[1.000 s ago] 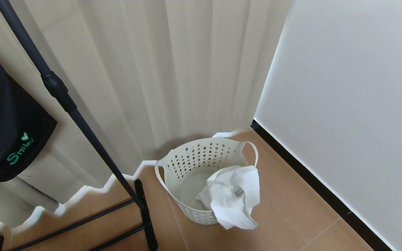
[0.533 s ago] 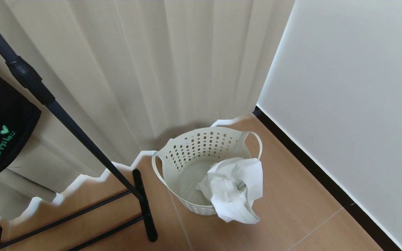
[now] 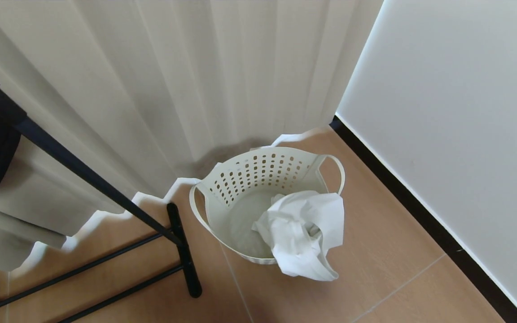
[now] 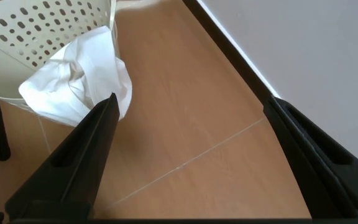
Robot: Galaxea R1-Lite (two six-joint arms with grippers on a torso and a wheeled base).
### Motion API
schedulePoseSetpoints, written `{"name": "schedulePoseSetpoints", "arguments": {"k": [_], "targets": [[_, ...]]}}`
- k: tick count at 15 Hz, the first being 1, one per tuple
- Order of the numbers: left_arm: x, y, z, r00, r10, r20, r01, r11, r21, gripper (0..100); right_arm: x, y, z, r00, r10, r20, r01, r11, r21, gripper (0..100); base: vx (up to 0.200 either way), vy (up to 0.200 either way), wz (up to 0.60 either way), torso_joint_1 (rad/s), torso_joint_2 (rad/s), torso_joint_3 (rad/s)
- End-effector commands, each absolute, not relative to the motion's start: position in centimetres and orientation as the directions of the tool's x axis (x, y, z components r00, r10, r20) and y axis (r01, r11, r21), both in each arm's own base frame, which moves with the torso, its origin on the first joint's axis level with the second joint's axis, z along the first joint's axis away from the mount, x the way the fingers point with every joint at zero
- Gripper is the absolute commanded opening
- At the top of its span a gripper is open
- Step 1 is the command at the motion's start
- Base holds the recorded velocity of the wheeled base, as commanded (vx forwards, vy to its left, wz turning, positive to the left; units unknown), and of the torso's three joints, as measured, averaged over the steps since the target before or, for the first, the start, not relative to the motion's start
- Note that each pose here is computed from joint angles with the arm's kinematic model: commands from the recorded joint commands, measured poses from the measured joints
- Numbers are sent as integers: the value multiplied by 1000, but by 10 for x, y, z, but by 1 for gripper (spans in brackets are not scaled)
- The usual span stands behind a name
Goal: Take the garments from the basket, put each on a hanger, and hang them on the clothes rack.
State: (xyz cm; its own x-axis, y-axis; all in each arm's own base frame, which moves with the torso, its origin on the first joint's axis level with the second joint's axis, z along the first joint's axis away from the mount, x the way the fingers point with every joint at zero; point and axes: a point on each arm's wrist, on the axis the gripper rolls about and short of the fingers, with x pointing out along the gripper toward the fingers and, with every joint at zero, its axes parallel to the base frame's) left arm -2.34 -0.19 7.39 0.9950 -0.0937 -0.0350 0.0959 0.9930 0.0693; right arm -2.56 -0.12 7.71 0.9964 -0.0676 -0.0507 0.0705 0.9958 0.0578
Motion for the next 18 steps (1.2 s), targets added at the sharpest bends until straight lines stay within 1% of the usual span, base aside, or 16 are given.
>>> {"name": "schedulePoseSetpoints", "arguments": {"k": [1, 4, 6, 8, 9, 10, 11, 12, 13, 16, 18], "targets": [[-23, -2, 74, 995, -93, -37, 96, 993, 69, 100, -26, -1, 77, 996, -67, -51, 70, 996, 57, 100, 0, 0, 0, 7, 7, -198], [-23, -2, 74, 995, -92, -35, 94, 993, 69, 100, -26, -1, 77, 996, -70, -52, 73, 996, 49, 100, 0, 0, 0, 1, 1, -191], [-23, -2, 74, 995, -92, -35, 94, 993, 72, 100, -24, -1, 77, 995, -64, -81, 65, 998, 4, 100, 0, 0, 0, 2, 5, -75], [-23, -2, 74, 995, -92, -35, 94, 993, 72, 100, -14, -1, 80, 977, -58, -207, 53, 998, -33, 100, 0, 0, 0, 0, 0, 0], [-23, -2, 74, 995, -92, -35, 94, 993, 74, 100, -9, -1, 81, 963, -27, -269, 18, 999, -35, 100, 0, 0, 0, 0, 0, 0], [-23, -2, 74, 995, -92, -35, 94, 993, 72, 100, -3, 0, 82, 940, 47, -338, -58, 998, -23, 100, 0, 0, 0, 0, 0, 0], [-23, -2, 74, 995, -92, -35, 94, 993, 72, 100, 1, 1, 82, 918, 78, -388, -105, 993, -47, 100, 0, 0, 0, 0, 0, 0], [-23, -2, 74, 995, -92, -35, 94, 993, 72, 100, 6, 1, 82, 897, 81, -435, -145, 983, -116, 100, 0, 0, 0, 0, 0, 0], [-23, -2, 74, 995, -92, -35, 94, 993, 72, 100, 9, 1, 84, 888, 82, -453, -162, 977, -141, 100, 0, 0, 0, 0, 0, 0], [-23, -2, 74, 995, -92, -35, 94, 993, 72, 100, 29, 3, 104, 842, 100, -530, -283, 919, -275, 100, 0, 0, 0, 0, 0, 0], [-23, -2, 74, 995, -92, -35, 94, 993, 72, 100, 49, 4, 123, 827, 89, -555, -392, 799, -456, 100, 0, 0, 0, 0, 0, 0]]}}
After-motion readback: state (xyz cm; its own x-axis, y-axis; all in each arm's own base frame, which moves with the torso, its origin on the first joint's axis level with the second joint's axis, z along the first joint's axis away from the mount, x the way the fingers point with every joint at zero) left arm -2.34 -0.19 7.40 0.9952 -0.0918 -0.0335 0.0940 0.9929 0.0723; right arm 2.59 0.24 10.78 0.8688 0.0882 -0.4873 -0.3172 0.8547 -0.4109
